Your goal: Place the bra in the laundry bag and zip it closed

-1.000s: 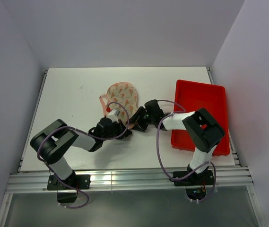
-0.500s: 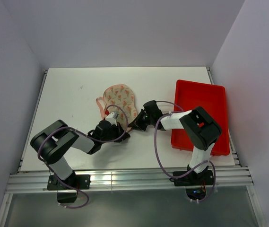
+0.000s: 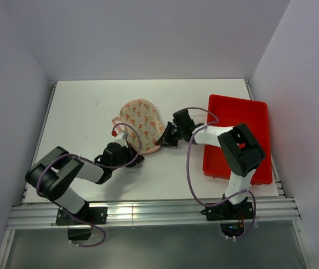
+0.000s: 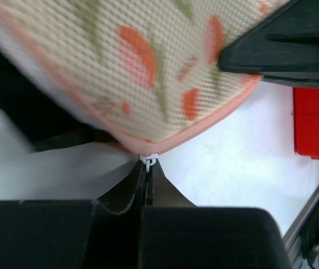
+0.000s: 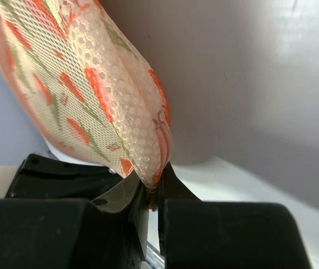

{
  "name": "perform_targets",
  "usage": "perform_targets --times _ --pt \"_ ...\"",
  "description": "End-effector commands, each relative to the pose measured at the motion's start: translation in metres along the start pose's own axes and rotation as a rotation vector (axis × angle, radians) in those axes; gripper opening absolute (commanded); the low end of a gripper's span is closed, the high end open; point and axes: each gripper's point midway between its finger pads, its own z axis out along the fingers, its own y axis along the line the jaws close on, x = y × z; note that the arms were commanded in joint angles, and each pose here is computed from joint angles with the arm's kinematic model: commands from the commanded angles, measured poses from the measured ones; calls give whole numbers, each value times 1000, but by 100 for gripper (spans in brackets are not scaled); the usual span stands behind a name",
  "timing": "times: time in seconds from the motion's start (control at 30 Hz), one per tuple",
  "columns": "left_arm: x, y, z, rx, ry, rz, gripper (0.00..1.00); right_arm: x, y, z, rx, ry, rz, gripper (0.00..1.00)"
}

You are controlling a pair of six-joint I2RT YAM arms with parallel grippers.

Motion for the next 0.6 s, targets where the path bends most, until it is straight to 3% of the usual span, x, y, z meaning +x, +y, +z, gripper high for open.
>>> perform_targets --times 0.0,0.33,0.4,0.57 --pt "3 26 -12 -103 -2 -22 0 -32 -8 -7 62 -57 -99 1" --pt "-5 41 -28 -190 -51 -72 0 -76 9 -4 124 -33 -276 4" --pt "-7 35 -31 -168 -53 -73 0 -86 0 -3 201 -52 -277 11" --pt "-3 20 -29 -151 -42 -82 0 -109 26 -2 187 -96 -304 33"
